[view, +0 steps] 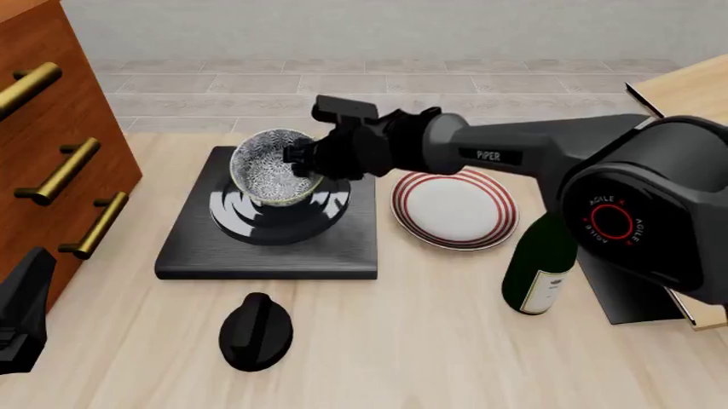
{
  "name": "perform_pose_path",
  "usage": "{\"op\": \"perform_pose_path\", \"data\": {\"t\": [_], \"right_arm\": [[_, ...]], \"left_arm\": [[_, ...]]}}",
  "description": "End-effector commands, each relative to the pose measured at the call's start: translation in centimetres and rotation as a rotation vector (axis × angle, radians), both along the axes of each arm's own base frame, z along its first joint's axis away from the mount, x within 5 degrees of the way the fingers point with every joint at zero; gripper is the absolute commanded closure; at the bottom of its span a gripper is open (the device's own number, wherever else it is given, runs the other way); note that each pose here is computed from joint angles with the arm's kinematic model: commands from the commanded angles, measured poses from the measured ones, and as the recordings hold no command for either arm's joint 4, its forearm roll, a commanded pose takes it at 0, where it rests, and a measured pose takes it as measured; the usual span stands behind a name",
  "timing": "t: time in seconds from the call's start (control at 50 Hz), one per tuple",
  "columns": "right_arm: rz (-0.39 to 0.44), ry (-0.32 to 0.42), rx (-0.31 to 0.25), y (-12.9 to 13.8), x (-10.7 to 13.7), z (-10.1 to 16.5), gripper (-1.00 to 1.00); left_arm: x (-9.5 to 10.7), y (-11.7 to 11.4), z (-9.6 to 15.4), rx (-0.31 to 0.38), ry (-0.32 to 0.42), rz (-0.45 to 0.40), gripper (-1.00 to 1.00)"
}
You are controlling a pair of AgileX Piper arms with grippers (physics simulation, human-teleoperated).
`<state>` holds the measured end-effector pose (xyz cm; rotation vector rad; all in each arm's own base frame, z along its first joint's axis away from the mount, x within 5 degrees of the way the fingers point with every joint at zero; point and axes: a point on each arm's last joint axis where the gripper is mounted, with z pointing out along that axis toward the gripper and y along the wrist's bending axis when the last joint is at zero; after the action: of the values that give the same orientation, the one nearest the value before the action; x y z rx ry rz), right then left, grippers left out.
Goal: Put the bowl on the stove.
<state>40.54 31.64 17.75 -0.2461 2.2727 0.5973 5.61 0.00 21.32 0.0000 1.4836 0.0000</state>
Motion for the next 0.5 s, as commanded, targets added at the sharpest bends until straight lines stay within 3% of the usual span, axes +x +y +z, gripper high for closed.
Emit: {"op": "perform_pose_path", "data": {"t": [0.02, 0.5], "right_arm": [[0.006, 0.012, 0.001, 0.3, -0.3, -0.4, -1.00], [0.022, -0.011, 0.005, 0.5, -0.7, 1.5, -1.00]], "left_arm": [[0.0, 0.0, 0.0, 0.000, 0.000, 0.000, -1.00], [0.0, 0.0, 0.0, 0.000, 0.000, 0.000, -1.00]]}}
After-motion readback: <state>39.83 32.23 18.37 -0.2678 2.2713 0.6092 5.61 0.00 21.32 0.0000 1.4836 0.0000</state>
